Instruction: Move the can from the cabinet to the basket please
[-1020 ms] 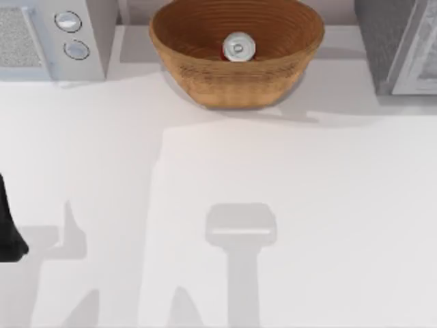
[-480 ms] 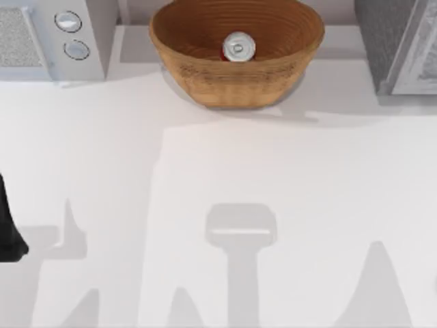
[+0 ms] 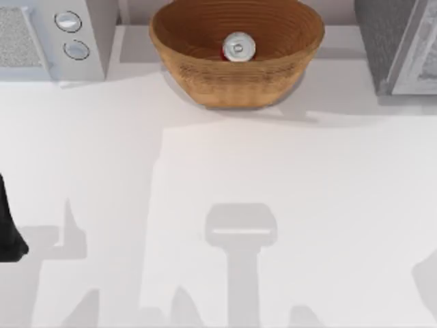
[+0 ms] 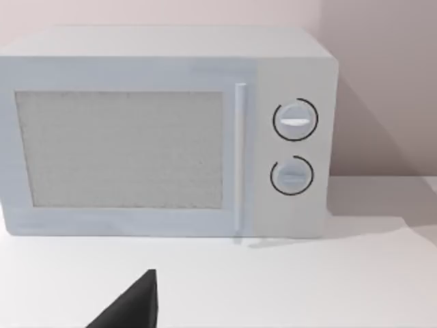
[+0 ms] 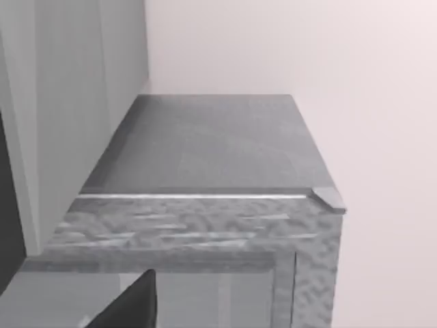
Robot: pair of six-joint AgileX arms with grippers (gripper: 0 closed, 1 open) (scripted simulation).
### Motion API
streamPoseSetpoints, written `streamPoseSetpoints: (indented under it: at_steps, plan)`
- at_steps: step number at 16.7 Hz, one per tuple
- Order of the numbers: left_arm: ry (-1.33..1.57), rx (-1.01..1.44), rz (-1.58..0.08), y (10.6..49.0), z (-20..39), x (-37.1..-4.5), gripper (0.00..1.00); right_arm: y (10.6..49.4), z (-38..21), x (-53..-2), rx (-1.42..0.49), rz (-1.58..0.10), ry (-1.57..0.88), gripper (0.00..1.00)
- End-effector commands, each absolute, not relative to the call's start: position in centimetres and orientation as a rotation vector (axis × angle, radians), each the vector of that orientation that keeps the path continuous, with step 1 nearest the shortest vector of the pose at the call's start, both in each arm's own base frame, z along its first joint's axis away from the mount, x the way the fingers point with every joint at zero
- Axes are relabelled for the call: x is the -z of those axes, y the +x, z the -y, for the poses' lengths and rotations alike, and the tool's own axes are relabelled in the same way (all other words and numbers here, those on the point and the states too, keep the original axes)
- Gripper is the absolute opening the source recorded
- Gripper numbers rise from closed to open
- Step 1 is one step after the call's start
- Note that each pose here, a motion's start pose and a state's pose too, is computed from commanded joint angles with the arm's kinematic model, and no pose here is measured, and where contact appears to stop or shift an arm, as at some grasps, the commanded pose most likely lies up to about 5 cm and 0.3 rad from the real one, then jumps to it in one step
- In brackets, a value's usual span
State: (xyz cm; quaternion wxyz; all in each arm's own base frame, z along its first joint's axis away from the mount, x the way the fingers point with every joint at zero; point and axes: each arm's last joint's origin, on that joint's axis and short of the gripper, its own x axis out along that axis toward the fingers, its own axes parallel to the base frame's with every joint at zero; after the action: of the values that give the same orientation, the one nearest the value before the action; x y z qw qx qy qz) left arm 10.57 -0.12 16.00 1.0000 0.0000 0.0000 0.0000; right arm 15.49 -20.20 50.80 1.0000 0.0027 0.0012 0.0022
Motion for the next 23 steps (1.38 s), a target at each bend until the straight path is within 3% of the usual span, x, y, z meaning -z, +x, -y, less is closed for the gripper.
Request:
streamPoseSetpoints:
  at_steps: [7, 12, 18, 23]
  plan:
    - [0.0, 0.0, 0.0, 10.6, 0.1, -16.0, 1.0, 15.5, 20.0, -51.1, -0.001, 0.001, 0.0, 1.0]
    - [0.0, 0.0, 0.0, 10.6, 0.1, -16.0, 1.0, 19.0, 17.4, -51.6, 0.002, 0.012, -0.011, 1.0]
    - [0.0, 0.0, 0.0, 10.6, 0.1, -16.0, 1.0, 24.2, 8.8, -52.3, -0.001, 0.038, -0.011, 1.0]
    - [0.0, 0.0, 0.0, 10.6, 0.1, -16.0, 1.0, 25.4, -0.7, -52.2, -0.009, 0.037, 0.006, 1.0]
